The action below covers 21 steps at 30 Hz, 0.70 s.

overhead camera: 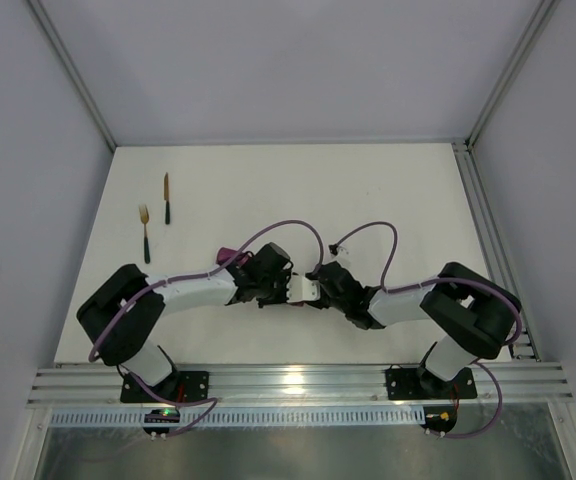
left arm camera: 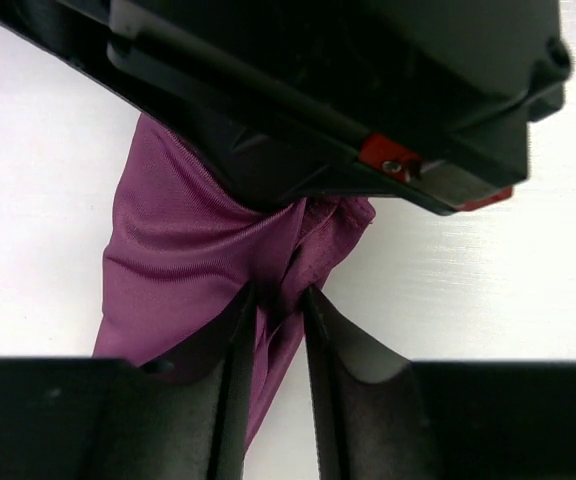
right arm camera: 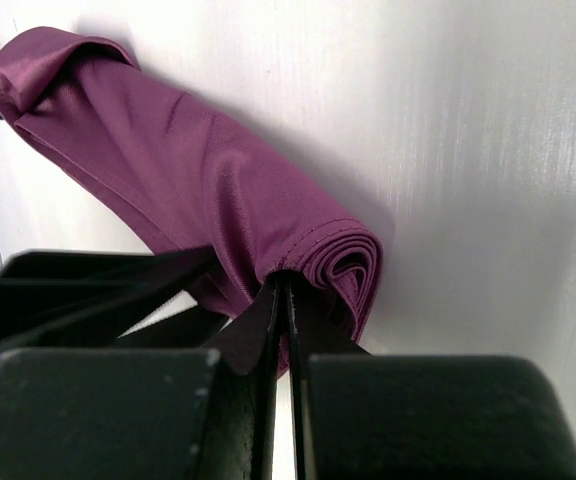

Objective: Fold the napkin into a case and place the utensils inside
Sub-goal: Pick up the top corner of the smaller rectangle folded napkin from the center of the board, then stuff the top corner of the smaller-rectangle-folded napkin into the folded napkin.

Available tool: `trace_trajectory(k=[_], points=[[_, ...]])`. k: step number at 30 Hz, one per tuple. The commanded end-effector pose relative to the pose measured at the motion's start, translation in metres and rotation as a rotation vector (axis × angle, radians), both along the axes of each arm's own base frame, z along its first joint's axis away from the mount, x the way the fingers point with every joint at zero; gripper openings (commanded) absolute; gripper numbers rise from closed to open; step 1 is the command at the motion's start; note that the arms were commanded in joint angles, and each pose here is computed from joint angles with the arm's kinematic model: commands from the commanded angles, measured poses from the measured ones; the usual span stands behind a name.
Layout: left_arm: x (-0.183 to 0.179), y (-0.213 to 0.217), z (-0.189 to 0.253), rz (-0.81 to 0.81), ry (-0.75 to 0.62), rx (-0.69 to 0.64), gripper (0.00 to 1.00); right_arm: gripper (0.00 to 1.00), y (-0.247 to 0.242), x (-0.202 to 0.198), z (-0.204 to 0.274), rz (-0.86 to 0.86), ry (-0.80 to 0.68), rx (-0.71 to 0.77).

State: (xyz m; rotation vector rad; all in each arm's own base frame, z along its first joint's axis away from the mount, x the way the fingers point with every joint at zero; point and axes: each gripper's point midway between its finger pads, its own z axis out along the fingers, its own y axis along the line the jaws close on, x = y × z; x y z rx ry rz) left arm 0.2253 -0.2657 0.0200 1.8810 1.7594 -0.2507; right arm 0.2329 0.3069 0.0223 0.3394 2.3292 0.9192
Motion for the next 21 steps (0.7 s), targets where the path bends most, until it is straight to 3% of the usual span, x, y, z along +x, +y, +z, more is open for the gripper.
trace_trajectory(k=[1,4,8,9,10,15,20,21], points=[[-0.007,-0.004,-0.005,-0.037,0.01,0.033,0.36,0.05,0.003,0.008,0.02,-0.035,-0.056,0.042],[-0.007,-0.002,-0.006,-0.035,0.016,0.046,0.36,0.05,0.002,0.009,0.019,-0.037,-0.056,0.039],[-0.004,-0.001,-0.011,-0.018,-0.007,0.082,0.16,0.05,0.003,0.008,0.02,-0.033,-0.057,0.043],[-0.004,-0.001,-0.013,-0.015,-0.008,0.091,0.03,0.05,0.003,0.009,0.02,-0.033,-0.056,0.043],[-0.003,-0.002,-0.014,-0.012,-0.013,0.092,0.0,0.05,0.004,0.008,0.02,-0.031,-0.058,0.044],[0.004,-0.005,-0.007,0.047,-0.042,0.058,0.0,0.09,-0.001,0.006,0.028,-0.019,-0.073,0.03],[0.01,-0.007,0.013,0.066,-0.103,-0.005,0.01,0.22,-0.004,-0.002,0.045,0.052,-0.112,0.003],[0.009,-0.007,0.015,0.063,-0.099,-0.006,0.05,0.23,-0.004,-0.003,0.047,0.063,-0.113,-0.001]])
